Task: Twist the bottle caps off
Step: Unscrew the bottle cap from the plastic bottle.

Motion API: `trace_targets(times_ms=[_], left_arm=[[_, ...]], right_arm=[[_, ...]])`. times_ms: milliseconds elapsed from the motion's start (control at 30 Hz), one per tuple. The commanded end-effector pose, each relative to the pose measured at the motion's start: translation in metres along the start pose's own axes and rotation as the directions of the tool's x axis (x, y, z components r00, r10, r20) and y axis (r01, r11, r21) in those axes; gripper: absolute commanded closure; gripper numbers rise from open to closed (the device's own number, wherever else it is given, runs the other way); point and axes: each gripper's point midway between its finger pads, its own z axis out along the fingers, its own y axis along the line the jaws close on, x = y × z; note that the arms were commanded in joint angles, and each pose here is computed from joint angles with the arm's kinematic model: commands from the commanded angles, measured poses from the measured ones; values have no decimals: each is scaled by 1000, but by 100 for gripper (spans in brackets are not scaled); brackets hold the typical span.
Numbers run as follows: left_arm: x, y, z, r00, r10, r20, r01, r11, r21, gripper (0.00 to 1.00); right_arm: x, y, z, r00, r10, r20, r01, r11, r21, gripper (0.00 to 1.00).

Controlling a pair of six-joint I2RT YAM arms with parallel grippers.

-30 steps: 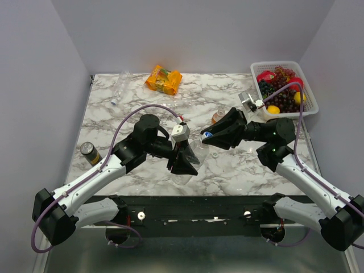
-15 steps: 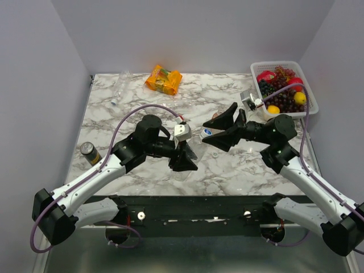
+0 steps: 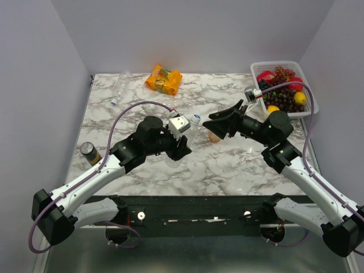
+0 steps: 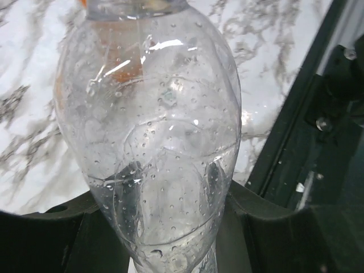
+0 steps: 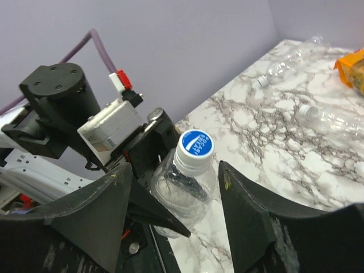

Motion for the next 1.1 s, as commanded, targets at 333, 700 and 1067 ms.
trace_targets(times_ms=[333,700,1067], left_arm=[[-9,27,-8,1000,12,5,-11,983,-181,62],[-3,21,-2,1000,16,-21,-20,986,-165,62],[4,19,4,998,23,-60,-33,986,-164,62]], right_arm=[[12,2,32,993,112,-46,-112,994,-4,33],[17,-1,41,991,120,-64,-120,993,2,34],[19,3,49,990,124,-73,-126,992,-16,34]])
